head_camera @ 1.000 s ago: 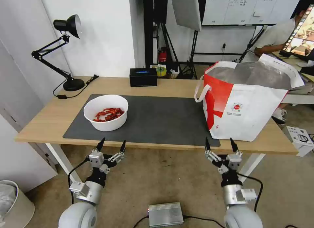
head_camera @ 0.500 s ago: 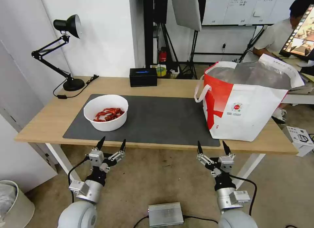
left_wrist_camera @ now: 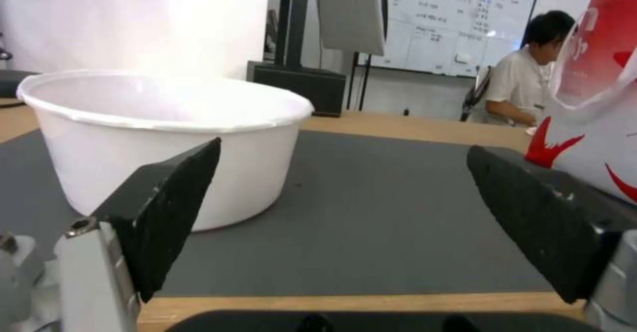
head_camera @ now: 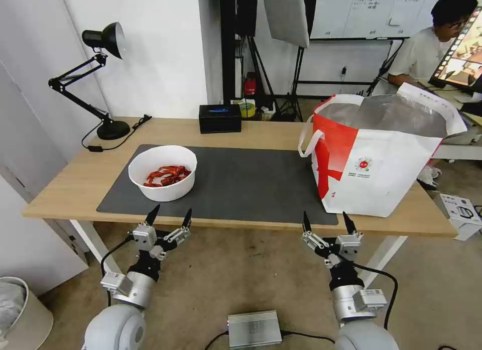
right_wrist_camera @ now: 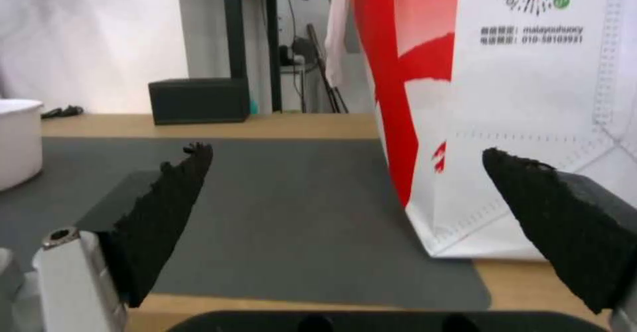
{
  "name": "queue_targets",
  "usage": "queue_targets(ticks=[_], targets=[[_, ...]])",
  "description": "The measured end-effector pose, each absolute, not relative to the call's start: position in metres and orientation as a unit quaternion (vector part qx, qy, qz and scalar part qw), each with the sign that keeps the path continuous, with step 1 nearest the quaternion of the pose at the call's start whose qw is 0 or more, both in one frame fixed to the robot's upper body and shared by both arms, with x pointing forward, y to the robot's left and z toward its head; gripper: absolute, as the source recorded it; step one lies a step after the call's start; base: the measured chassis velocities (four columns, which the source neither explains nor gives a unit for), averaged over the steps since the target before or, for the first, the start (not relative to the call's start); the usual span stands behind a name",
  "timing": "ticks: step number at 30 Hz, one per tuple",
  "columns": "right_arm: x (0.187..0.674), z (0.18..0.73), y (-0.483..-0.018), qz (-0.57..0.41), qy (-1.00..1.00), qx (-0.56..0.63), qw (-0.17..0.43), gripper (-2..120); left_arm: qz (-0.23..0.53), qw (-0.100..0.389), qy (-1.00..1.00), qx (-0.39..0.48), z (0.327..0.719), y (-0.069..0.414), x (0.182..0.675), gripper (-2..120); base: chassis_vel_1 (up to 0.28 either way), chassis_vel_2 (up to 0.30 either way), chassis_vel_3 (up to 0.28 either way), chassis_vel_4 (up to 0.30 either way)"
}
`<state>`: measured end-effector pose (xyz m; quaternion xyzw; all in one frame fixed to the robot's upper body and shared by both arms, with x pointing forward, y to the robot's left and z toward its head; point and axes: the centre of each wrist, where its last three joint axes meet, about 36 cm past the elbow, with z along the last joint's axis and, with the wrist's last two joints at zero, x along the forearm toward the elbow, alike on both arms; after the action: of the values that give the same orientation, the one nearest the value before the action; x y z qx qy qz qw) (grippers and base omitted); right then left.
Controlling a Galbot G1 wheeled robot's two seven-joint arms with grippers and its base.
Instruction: Pick up the trash from the table and place it into the takeout bag.
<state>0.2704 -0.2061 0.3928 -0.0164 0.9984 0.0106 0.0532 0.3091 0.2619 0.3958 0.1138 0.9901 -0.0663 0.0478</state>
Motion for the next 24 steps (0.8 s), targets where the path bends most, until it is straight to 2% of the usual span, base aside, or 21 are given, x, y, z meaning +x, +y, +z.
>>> queue_targets(ticks=[17,24], targets=[[0.268,0.390,-0.205,0.008,0.999,-0.017,0.050,100,-0.066,0.038,0.990,0.117,0.407,0.267,0.316,100,0.000,0.000,0.000,0.000],[0.268,0.390,-0.205,0.008,0.999,-0.017,0.050,100,-0.087,0.003,0.990,0.108,0.428,0.280,0.333,100,0.000,0.000,0.000,0.000]])
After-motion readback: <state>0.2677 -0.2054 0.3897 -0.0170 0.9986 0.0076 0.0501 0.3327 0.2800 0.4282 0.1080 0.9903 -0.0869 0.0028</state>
